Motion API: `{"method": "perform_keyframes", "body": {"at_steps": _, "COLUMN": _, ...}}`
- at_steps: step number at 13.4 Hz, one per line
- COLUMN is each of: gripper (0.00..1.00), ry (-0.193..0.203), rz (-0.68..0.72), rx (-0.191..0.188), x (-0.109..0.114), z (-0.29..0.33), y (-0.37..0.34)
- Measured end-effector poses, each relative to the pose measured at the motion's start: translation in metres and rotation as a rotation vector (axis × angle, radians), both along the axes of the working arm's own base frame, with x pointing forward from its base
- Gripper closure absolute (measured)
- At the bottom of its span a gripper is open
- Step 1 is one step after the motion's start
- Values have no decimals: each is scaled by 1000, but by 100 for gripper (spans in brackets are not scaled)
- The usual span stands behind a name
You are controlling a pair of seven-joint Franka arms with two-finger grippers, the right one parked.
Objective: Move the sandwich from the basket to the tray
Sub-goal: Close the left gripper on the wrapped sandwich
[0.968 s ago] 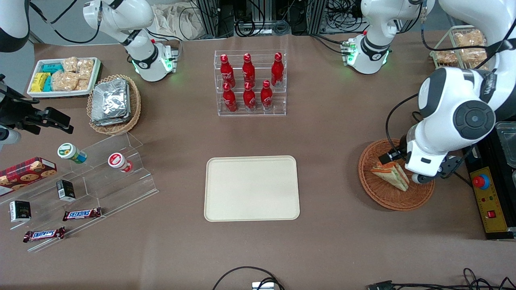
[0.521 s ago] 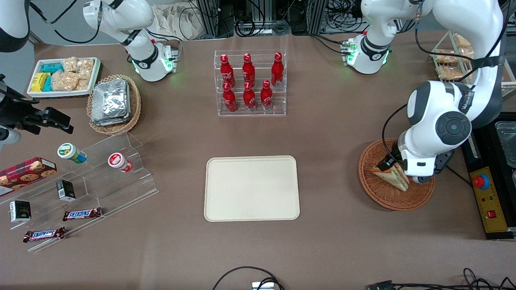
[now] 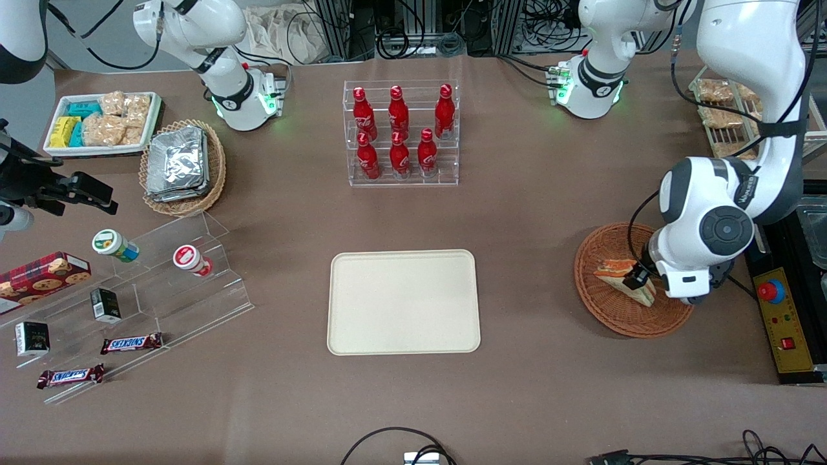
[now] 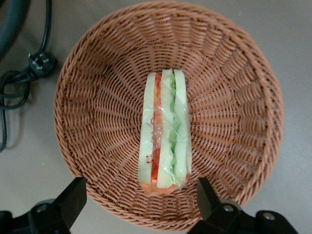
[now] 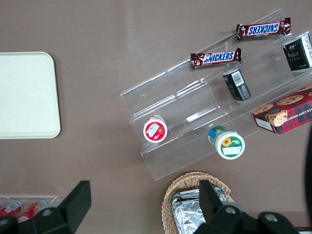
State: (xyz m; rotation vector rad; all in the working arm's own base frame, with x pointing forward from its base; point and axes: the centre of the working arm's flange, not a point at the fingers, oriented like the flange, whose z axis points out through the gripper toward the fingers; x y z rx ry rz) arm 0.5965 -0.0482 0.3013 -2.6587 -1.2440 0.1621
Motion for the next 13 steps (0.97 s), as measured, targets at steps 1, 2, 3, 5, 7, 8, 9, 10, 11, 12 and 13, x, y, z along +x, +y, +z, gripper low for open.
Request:
{"method": "perform_keyframes", "body": {"at_steps": 1, "gripper": 0, "ry": 13, "rz": 11, "rx": 3, "x": -1, "z": -9, "y": -1}}
{"method": "perform_keyframes", "body": {"at_steps": 2, "gripper": 0, "ry": 25, "rz": 22, "rx": 6, "x": -1, "z": -17, "y": 0}}
{"method": "perform_keyframes", "body": {"at_steps": 3, "gripper": 0, "ry": 34, "rz": 38, "rx": 10, "x": -1, "z": -24, "y": 0}}
{"method": "perform_keyframes", "body": {"at_steps": 5, "gripper": 0, "ry": 45, "rz": 70, "rx": 18, "x": -1, "z": -34, "y": 0}}
{"method": "perform_keyframes", "body": {"at_steps": 7, "gripper": 0, "ry": 57, "rz": 81, "rx": 22, "x": -3, "z": -40, "y": 0}}
{"method": "perform_keyframes", "body": {"at_steps": 8, "gripper": 0, "ry": 60, "rz": 83, "rx": 23, "x": -3, "z": -42, "y": 0}}
{"method": "perform_keyframes", "body": {"at_steps": 9, "gripper": 0, "ry": 62, "rz": 82, "rx": 25, "x": -3, "z": -43, "y": 1}}
{"method": "perform_keyframes", "body": {"at_steps": 10, "gripper": 0, "ry": 63, "rz": 77, "rx": 30, "x": -3, "z": -44, "y": 1}}
{"method": "perform_keyframes", "body": {"at_steps": 11, "gripper": 2, "ry": 62, "rz": 68, "rx": 40, "x": -2, "z": -46, "y": 2}}
{"method": "perform_keyframes", "body": {"at_steps": 12, "gripper": 2, "ry": 61, "rz": 57, "rx": 52, "x": 0, "z": -49, "y": 2}}
{"method": "perform_keyframes", "body": {"at_steps": 13, "gripper": 11, "ry": 59, "rz": 50, "rx": 60, "x": 4, "z": -52, "y": 3}}
